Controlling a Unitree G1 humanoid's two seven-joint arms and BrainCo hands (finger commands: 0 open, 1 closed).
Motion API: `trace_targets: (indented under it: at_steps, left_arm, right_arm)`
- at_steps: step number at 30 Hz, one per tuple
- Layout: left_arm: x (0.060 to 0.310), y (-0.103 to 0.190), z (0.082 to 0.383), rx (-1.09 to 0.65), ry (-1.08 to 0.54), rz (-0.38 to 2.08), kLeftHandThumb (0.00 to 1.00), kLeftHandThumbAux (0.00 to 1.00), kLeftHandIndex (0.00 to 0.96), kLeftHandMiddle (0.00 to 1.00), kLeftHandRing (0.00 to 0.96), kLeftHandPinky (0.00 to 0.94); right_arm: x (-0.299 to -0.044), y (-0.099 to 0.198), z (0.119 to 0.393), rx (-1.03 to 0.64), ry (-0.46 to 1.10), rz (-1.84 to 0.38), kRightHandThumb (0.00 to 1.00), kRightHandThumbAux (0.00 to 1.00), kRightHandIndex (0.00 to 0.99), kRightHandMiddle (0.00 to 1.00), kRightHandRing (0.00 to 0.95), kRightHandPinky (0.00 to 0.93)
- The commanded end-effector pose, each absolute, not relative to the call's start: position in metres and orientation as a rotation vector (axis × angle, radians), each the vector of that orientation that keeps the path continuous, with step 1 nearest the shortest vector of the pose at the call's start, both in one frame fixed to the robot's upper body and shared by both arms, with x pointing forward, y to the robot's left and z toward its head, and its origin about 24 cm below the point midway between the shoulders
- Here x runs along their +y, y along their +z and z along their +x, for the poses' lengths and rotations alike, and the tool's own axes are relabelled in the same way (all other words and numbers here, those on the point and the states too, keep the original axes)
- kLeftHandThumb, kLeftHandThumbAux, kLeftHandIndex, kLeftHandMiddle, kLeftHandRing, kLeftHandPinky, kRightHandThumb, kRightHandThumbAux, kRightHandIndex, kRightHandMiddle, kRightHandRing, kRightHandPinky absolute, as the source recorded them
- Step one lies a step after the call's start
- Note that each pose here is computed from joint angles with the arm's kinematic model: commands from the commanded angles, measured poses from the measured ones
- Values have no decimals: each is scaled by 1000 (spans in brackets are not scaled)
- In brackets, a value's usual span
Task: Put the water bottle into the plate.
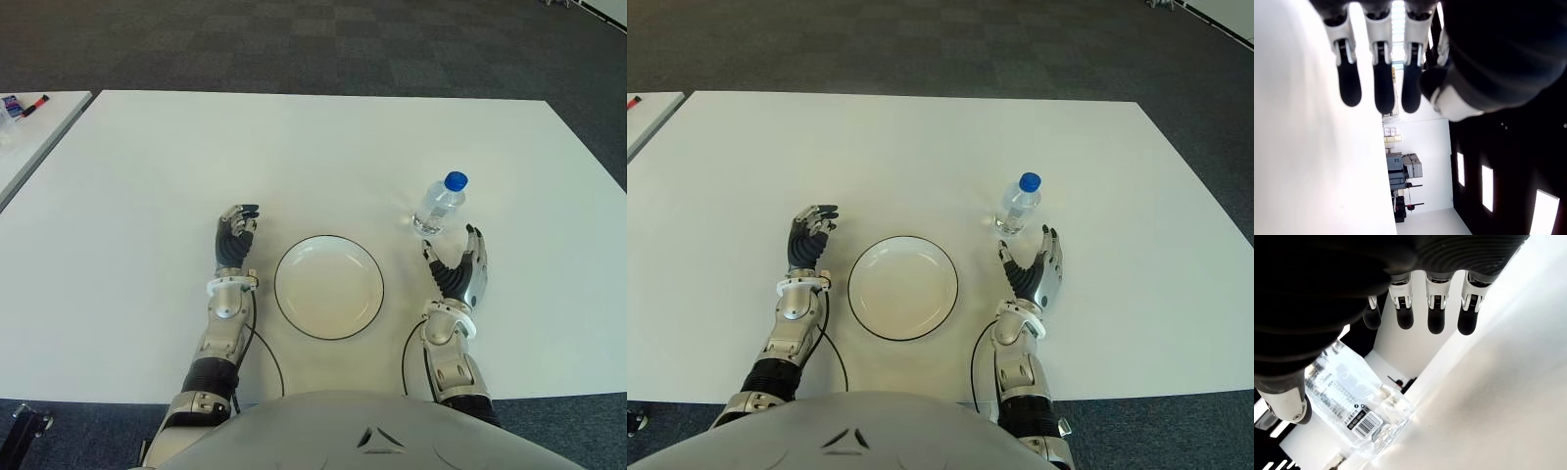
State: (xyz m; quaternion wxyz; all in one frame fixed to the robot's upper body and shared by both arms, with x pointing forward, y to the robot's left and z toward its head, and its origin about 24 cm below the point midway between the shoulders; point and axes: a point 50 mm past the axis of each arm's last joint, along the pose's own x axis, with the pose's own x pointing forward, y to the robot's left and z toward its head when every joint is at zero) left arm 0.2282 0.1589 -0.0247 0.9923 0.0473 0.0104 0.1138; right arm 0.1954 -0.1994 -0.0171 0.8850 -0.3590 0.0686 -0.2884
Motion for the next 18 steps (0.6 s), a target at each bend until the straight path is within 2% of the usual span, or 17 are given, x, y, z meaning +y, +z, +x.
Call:
trace_targets:
  at_steps: [1,18]
  left_arm:
    - [158,-26,229,34,222,95,716,708,414,343,354,385]
    - [158,-26,229,26,221,95,717,708,414,340,352,392]
  right_arm:
    - [-198,-23,193,171,-577,-754,321,512,17,69,87,133]
    - [-197,-25,205,163,-541,-745,348,511,6,64,85,145]
